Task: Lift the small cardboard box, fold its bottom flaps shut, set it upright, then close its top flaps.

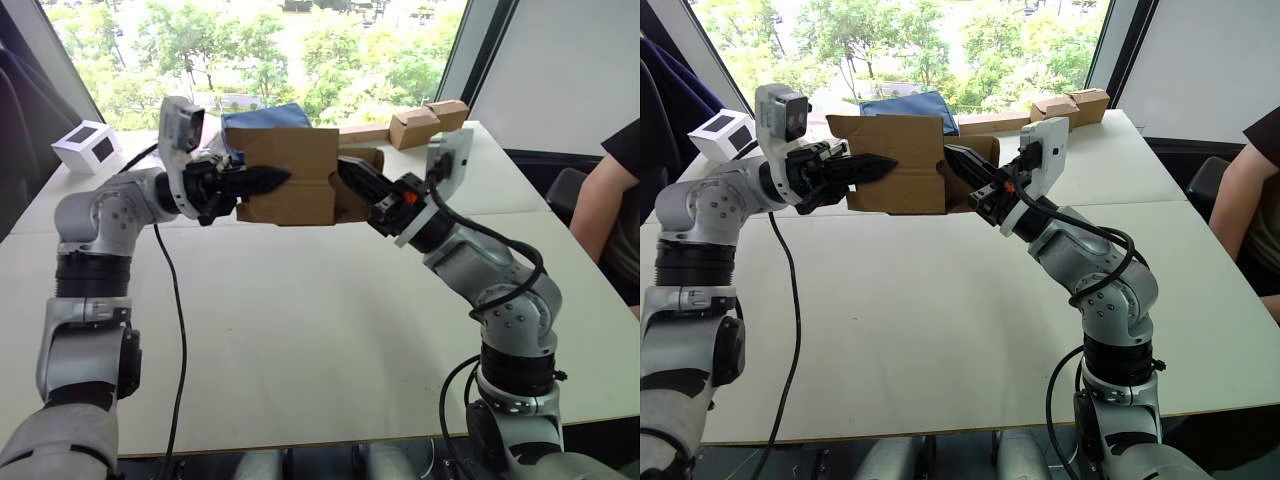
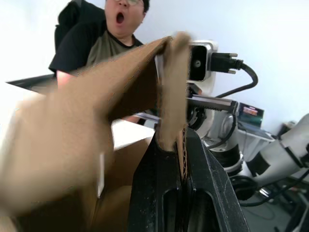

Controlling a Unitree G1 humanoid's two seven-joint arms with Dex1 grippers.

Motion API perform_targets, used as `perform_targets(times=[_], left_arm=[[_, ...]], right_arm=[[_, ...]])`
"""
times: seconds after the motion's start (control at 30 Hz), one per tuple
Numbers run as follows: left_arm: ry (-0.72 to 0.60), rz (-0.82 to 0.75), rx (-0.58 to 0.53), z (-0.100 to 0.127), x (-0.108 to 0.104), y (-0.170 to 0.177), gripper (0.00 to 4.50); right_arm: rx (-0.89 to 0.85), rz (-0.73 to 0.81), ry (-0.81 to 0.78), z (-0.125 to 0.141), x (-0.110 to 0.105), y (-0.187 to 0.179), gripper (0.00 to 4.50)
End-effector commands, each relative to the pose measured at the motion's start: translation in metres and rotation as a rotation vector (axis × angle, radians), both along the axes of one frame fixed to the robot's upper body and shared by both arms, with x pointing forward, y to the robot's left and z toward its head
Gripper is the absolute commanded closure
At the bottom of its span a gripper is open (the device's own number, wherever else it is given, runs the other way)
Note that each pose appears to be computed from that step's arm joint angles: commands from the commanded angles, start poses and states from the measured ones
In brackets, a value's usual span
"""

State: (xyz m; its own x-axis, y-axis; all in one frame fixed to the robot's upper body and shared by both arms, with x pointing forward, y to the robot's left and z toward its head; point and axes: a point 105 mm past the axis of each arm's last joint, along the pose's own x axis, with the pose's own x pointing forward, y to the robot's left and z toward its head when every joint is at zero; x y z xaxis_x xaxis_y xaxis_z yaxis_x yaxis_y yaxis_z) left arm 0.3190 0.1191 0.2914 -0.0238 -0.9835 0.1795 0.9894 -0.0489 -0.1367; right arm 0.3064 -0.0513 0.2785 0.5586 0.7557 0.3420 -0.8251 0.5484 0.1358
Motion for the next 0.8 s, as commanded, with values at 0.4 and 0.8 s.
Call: perform_targets(times=[0.4,0.8], left_arm=[[-0.020,0.059,-0.013,0.009,0.006,0.011,4.47],[-0.052,0.066,-0.030,0.019,0.004,0.014,4.47]], right_arm=[[-0.105,0.060,-0.111,0.007,-0.025,-0.013,4.50],[-0.273,0.034,0.010,-0.024,-0.041,-0.046,4.50]])
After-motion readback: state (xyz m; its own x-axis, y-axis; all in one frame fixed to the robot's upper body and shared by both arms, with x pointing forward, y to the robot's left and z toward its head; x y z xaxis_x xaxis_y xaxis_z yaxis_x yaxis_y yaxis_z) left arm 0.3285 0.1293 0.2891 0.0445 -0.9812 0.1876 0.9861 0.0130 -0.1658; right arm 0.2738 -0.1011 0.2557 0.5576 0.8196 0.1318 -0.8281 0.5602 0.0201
